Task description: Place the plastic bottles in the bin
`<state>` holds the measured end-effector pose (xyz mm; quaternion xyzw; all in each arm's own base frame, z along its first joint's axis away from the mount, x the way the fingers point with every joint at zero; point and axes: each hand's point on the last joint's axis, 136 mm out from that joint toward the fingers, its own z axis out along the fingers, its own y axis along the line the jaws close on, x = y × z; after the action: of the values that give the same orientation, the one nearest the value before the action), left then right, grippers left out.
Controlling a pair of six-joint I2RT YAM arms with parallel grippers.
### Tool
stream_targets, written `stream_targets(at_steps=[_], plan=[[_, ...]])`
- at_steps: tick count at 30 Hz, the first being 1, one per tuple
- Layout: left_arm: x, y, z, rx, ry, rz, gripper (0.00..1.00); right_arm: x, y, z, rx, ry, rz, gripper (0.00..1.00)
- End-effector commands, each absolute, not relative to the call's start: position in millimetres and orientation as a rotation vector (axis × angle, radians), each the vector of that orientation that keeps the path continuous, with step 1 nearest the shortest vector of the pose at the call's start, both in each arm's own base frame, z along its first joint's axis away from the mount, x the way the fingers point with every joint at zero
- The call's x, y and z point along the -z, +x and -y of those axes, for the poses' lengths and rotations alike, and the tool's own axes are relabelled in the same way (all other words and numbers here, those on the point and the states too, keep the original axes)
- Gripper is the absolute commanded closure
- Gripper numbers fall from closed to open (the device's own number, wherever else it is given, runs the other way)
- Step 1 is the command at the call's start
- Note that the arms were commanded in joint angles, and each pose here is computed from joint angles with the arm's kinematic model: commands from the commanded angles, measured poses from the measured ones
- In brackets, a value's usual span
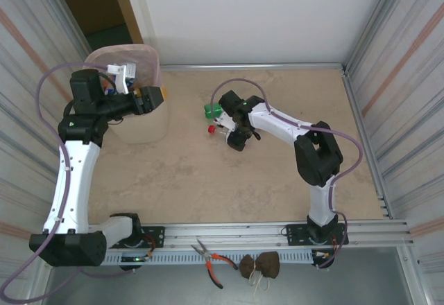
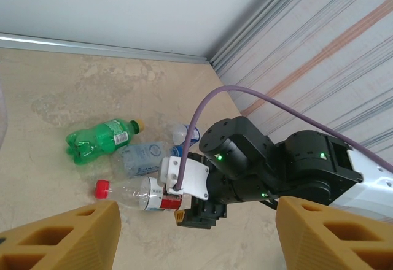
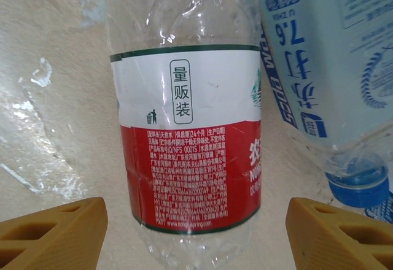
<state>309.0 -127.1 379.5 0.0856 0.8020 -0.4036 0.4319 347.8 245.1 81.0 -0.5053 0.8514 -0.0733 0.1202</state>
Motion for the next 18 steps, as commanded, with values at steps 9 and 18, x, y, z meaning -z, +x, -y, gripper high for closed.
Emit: stream_targets(at_steps=[9, 18], plan=[[-378, 307, 137, 0.990, 0.239, -2.003, 0.33, -57, 346, -250, 0.208, -1.550, -2.515, 0.25], [-380, 309, 141, 0.998, 0.247, -2.003, 0.34, -30, 345, -247, 0.220, -1.543, -2.570, 0.27]])
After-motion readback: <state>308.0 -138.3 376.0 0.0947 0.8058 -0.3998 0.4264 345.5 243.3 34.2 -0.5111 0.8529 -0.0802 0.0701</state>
